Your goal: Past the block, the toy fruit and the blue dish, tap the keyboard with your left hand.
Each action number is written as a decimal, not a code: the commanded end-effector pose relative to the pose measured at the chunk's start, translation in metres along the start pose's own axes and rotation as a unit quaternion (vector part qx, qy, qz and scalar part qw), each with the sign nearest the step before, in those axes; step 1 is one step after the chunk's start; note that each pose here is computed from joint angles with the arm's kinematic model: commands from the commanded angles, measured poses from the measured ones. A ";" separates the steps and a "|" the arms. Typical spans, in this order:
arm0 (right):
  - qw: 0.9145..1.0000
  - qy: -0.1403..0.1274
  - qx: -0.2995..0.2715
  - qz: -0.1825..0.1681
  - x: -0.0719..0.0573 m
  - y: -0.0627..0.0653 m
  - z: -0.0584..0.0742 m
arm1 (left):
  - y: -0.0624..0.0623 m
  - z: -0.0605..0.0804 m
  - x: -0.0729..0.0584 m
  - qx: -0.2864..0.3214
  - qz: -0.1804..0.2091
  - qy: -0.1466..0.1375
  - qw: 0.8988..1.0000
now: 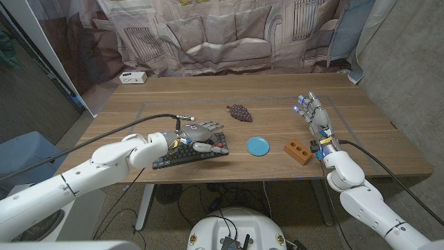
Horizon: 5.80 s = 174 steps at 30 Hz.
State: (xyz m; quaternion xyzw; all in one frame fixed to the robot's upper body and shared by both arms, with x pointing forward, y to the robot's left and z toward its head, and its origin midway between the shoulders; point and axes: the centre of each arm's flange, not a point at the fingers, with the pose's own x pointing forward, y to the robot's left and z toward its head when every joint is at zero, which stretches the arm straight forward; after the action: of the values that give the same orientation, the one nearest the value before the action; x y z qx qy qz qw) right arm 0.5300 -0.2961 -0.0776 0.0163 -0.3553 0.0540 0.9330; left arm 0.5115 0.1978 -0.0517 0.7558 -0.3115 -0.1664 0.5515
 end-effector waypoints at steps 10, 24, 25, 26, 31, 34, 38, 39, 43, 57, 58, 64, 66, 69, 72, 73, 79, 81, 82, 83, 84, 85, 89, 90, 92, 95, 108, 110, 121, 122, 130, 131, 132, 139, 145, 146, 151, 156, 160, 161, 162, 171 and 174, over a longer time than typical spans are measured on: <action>1.000 -0.002 0.002 -0.005 -0.005 -0.003 0.001 | -0.007 0.003 0.006 0.012 -0.002 0.003 1.000; 1.000 0.000 0.000 -0.005 -0.006 -0.003 -0.001 | -0.014 0.003 0.012 0.002 -0.012 0.001 1.000; 1.000 0.001 0.001 -0.005 -0.006 -0.003 -0.001 | -0.014 0.003 0.012 0.001 -0.012 0.000 1.000; 1.000 0.001 0.001 -0.005 -0.005 -0.003 -0.001 | -0.014 0.003 0.012 0.000 -0.012 0.000 1.000; 1.000 0.002 0.003 -0.005 -0.004 -0.003 -0.002 | -0.016 0.004 0.012 0.002 -0.019 0.001 1.000; 1.000 0.003 0.004 -0.006 -0.004 -0.003 -0.002 | -0.016 0.004 0.012 0.002 -0.019 0.002 1.000; 1.000 0.003 0.003 -0.005 -0.003 -0.003 -0.003 | -0.017 0.003 0.012 0.000 -0.020 0.003 1.000; 1.000 0.003 0.003 -0.005 -0.003 -0.003 -0.003 | -0.017 0.003 0.012 0.000 -0.020 0.004 1.000; 1.000 0.002 0.002 -0.003 -0.003 -0.003 -0.002 | -0.018 0.004 0.012 -0.002 -0.020 0.003 1.000; 1.000 0.000 0.000 -0.002 -0.001 -0.002 0.001 | -0.012 0.003 0.008 0.002 -0.021 0.009 1.000; 1.000 -0.001 0.002 -0.002 0.000 -0.002 0.001 | -0.011 0.003 0.007 0.003 -0.020 0.010 1.000; 1.000 -0.002 0.004 -0.003 0.001 -0.001 0.001 | -0.006 0.000 0.006 0.006 -0.011 0.014 1.000; 1.000 -0.002 0.004 -0.003 0.001 -0.001 0.001 | -0.004 -0.001 0.006 0.007 -0.009 0.015 1.000; 1.000 -0.003 0.002 -0.004 0.001 -0.002 0.002 | -0.002 -0.001 0.006 0.010 -0.006 0.015 1.000; 1.000 -0.004 0.002 -0.005 0.001 -0.002 0.003 | 0.000 -0.001 0.006 0.011 -0.003 0.014 1.000; 1.000 -0.005 0.001 -0.005 0.001 -0.002 0.004 | 0.000 -0.001 0.006 0.012 -0.002 0.013 1.000; 1.000 -0.006 0.001 -0.007 0.001 -0.003 0.006 | 0.004 -0.002 0.007 0.015 0.004 0.013 1.000; 1.000 -0.006 -0.001 -0.005 0.001 -0.003 0.006 | 0.005 -0.003 0.007 0.017 0.006 0.014 1.000; 1.000 -0.007 0.000 -0.006 0.001 -0.002 0.006 | 0.006 -0.003 0.007 0.019 0.007 0.014 1.000; 1.000 -0.008 -0.001 -0.005 0.001 -0.002 0.006 | 0.007 -0.003 0.006 0.020 0.009 0.015 1.000; 1.000 -0.008 0.000 -0.006 0.001 -0.002 0.006 | 0.008 -0.004 0.006 0.021 0.009 0.015 1.000; 1.000 -0.008 0.001 -0.006 0.001 -0.002 0.005 | 0.009 -0.004 0.006 0.022 0.012 0.016 1.000; 1.000 -0.008 0.004 -0.007 0.001 -0.001 0.005 | 0.012 -0.004 0.004 0.025 0.016 0.016 0.999; 1.000 -0.008 0.003 -0.007 0.001 -0.001 0.005 | 0.012 -0.004 0.004 0.025 0.016 0.016 0.999; 1.000 -0.008 0.002 -0.007 0.001 -0.001 0.004 | 0.014 -0.005 0.003 0.026 0.020 0.016 0.999; 1.000 -0.007 0.004 -0.008 0.001 0.000 0.004 | 0.016 -0.005 0.001 0.026 0.024 0.017 0.999; 1.000 -0.008 0.005 -0.008 0.000 0.000 0.002 | 0.020 -0.004 -0.005 0.023 0.048 0.022 0.998; 1.000 -0.008 0.005 -0.008 0.000 0.000 0.002 | 0.020 -0.004 -0.006 0.023 0.054 0.023 0.998; 1.000 -0.010 0.006 -0.007 0.001 0.001 0.001 | 0.028 -0.007 -0.012 0.013 0.090 0.035 0.995; 1.000 -0.011 0.006 -0.007 0.001 0.002 0.001 | 0.029 -0.008 -0.013 0.010 0.092 0.036 0.995; 1.000 -0.014 0.007 -0.004 0.005 0.003 0.003 | 0.035 -0.012 -0.018 -0.020 0.120 0.046 0.992; 1.000 -0.014 0.005 -0.002 0.005 0.003 0.004 | 0.036 -0.012 -0.018 -0.026 0.123 0.046 0.991; 1.000 -0.014 0.005 -0.002 0.005 0.003 0.004 | 0.036 -0.013 -0.019 -0.031 0.125 0.047 0.991; 1.000 -0.015 0.005 0.000 0.007 0.004 0.004 | 0.041 -0.018 -0.024 -0.065 0.153 0.057 0.984; 1.000 -0.017 0.005 0.000 0.009 0.005 0.005 | 0.045 -0.023 -0.030 -0.097 0.182 0.066 0.976; 1.000 -0.016 0.006 -0.001 0.009 0.005 0.005 | 0.045 -0.023 -0.030 -0.102 0.186 0.067 0.975; 1.000 -0.019 0.007 0.000 0.009 0.007 0.003 | 0.048 -0.025 -0.031 -0.116 0.206 0.070 0.969; 1.000 -0.019 0.011 -0.003 0.010 0.008 0.001 | 0.051 -0.028 -0.034 -0.134 0.232 0.075 0.961; 1.000 -0.021 0.005 0.002 0.011 0.008 0.001 | 0.052 -0.032 -0.036 -0.153 0.251 0.079 0.953; 1.000 -0.021 0.004 0.002 0.012 0.009 0.001 | 0.053 -0.032 -0.037 -0.157 0.253 0.079 0.951; 1.000 -0.022 0.002 0.003 0.013 0.009 0.001 | 0.053 -0.033 -0.037 -0.160 0.257 0.079 0.950; 1.000 -0.021 0.004 0.006 0.016 0.011 -0.004 | 0.052 -0.036 -0.039 -0.219 0.303 0.075 0.924; 1.000 -0.023 0.002 0.009 0.019 0.011 -0.002 | 0.052 -0.038 -0.041 -0.242 0.313 0.078 0.915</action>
State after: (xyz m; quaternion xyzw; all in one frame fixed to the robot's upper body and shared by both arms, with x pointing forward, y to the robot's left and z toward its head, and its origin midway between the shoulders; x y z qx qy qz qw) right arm 0.5401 -0.2857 -0.0700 0.0206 -0.3743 0.0582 0.9252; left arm 0.4885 0.2347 0.0045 0.5449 -0.4263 -0.0090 0.7220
